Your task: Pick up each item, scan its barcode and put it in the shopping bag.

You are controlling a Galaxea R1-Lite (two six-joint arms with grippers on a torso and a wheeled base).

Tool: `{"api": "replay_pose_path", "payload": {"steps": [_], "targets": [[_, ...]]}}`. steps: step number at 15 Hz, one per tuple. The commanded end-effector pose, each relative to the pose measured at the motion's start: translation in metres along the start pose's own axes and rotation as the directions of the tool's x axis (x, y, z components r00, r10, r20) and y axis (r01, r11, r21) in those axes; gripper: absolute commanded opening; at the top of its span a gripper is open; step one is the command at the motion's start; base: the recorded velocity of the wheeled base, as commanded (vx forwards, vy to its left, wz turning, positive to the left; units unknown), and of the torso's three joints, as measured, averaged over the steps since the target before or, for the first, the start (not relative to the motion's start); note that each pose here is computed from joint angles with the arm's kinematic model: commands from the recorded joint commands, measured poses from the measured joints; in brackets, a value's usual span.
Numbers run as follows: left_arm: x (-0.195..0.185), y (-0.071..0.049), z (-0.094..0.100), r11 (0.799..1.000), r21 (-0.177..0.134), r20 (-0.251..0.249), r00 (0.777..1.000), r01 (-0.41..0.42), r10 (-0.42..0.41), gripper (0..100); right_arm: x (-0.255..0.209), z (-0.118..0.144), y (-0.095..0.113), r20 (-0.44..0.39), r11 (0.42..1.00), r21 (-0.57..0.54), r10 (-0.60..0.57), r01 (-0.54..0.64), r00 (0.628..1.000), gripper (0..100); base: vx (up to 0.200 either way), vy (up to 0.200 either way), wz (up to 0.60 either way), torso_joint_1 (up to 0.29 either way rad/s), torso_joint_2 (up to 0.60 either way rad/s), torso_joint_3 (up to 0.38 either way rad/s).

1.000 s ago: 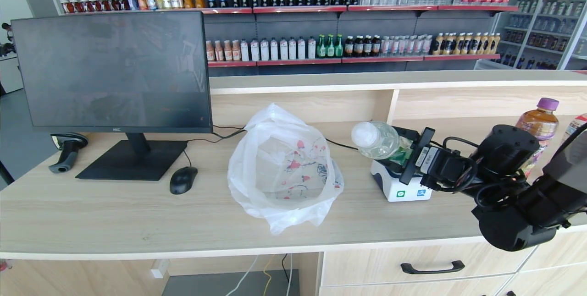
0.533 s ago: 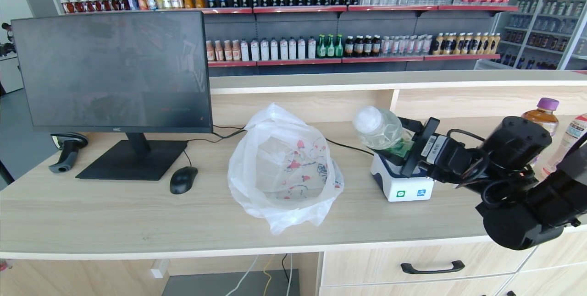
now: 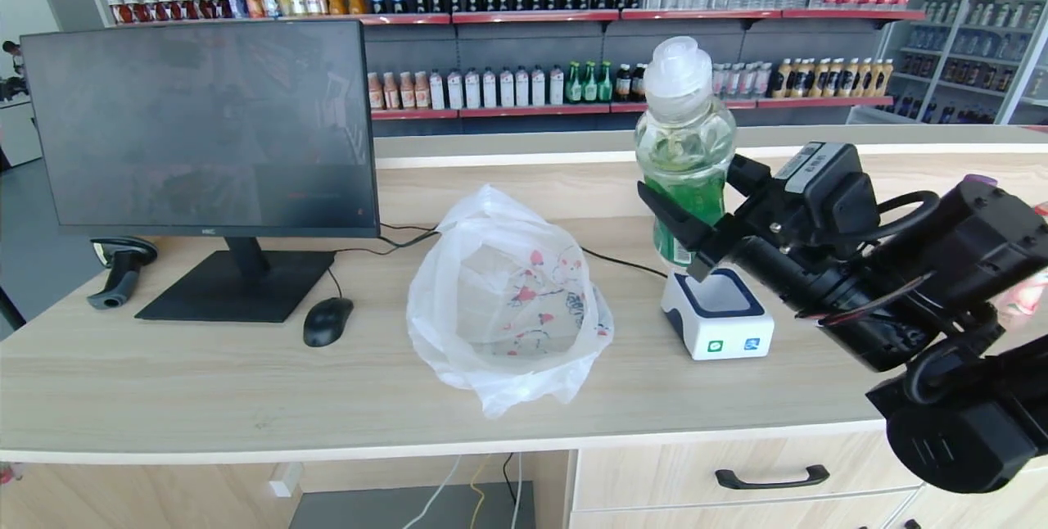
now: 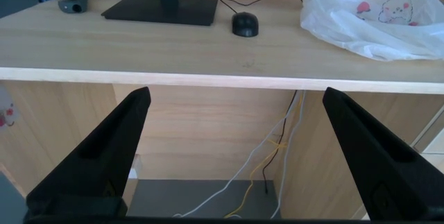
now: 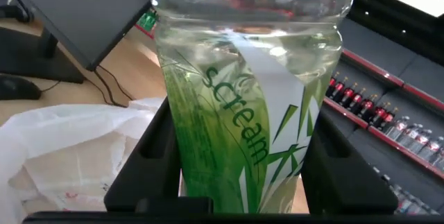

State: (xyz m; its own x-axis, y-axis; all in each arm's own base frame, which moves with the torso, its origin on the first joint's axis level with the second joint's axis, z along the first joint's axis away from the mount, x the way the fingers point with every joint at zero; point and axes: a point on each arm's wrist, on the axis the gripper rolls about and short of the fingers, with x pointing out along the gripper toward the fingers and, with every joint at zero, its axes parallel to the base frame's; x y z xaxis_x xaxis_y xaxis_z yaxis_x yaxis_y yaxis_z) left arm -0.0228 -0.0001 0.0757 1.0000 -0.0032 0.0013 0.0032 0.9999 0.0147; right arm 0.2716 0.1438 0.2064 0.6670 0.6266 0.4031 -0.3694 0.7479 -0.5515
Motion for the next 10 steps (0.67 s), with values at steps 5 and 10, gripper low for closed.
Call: {"api": "replay_pose_path", "payload": {"steps": [5,10], "targets": [[0.000,0.000,0.000,1.000,0.001,0.000,1.000,0.000,0.000,100,-0.013,0.017,-0.002,0.011,0.958,0.285,-0.014,0.010,1.000,0,0.000,0.000,0.00,0.000,0.00,0.000],[0.000,0.000,0.000,1.000,-0.002,0.000,1.000,0.000,0.000,100,-0.034,0.001,0.003,-0.093,0.911,0.412,0.008,0.031,0.996,0,0.000,0.000,0.00,0.000,0.00,0.000]]}}
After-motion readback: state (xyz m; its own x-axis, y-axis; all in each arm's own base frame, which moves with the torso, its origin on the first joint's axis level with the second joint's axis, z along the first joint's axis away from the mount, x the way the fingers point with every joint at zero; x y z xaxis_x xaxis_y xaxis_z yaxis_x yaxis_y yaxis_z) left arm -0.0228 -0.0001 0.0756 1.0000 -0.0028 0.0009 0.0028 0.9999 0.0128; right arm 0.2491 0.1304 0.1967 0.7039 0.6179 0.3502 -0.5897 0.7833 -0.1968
